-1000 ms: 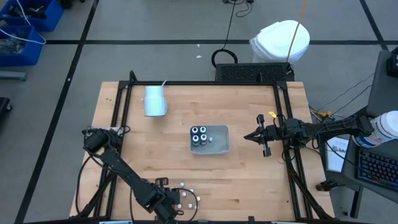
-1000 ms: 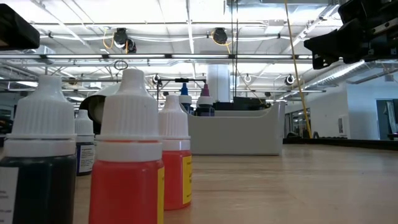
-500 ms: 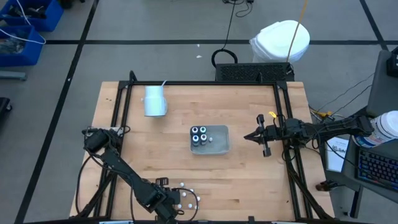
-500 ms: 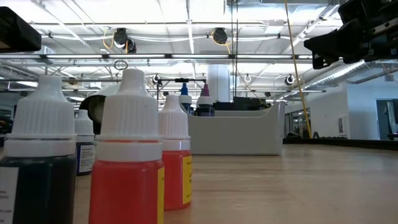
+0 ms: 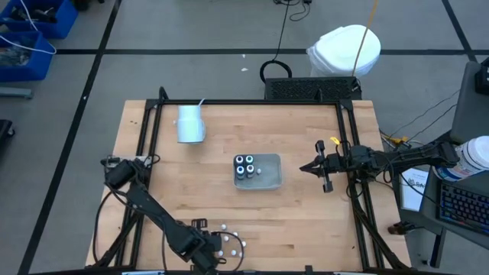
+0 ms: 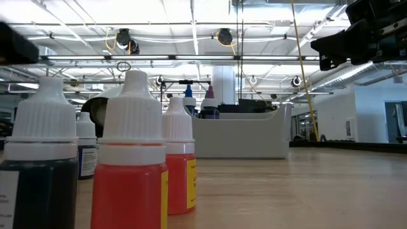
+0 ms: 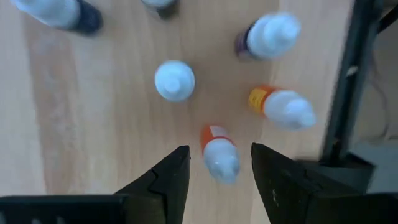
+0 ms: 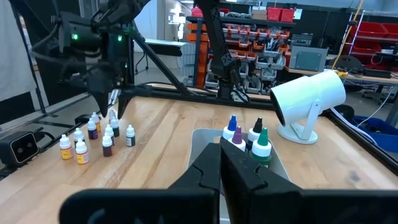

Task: Pick & Place food coloring
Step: Put the small orange food coloring bottle into the white container

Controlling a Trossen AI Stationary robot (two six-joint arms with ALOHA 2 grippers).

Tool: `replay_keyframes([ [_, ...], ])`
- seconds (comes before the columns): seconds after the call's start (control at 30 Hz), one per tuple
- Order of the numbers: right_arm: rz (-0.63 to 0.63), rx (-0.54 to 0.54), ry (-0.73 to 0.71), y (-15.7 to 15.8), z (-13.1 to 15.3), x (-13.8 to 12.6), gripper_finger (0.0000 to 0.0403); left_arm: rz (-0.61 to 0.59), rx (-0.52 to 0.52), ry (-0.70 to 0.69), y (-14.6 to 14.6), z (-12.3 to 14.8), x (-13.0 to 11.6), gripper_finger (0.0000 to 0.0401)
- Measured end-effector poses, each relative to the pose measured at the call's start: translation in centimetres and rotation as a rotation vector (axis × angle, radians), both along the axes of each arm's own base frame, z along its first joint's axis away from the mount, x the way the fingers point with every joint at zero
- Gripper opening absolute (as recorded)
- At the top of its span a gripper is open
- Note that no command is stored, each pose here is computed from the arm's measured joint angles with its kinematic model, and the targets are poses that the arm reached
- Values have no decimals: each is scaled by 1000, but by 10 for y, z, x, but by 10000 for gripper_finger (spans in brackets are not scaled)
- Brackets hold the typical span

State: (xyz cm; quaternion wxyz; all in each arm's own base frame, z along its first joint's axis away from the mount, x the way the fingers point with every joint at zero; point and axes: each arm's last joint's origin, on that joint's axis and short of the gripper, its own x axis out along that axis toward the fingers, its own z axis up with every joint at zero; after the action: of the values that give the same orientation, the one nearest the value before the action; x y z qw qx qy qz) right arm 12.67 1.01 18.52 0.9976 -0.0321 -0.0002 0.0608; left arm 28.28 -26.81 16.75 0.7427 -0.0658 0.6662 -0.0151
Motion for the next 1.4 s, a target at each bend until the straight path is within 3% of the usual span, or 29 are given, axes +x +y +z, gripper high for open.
replay_keyframes([
  [0.23, 0, 0, -1, 0, 0, 0, 0, -2, 8, 41, 0, -12, 2, 177],
  [0.93, 0, 0, 0, 0, 0, 0, 0, 24, -13, 22, 4, -1, 3, 174],
  [1.27, 0, -3, -1, 0, 0, 0, 0, 59, -32, 39, 7, 0, 6, 68],
  [1.4, 0, -3, 0, 0, 0, 0, 0, 93, -58, 72, 8, 0, 6, 63],
])
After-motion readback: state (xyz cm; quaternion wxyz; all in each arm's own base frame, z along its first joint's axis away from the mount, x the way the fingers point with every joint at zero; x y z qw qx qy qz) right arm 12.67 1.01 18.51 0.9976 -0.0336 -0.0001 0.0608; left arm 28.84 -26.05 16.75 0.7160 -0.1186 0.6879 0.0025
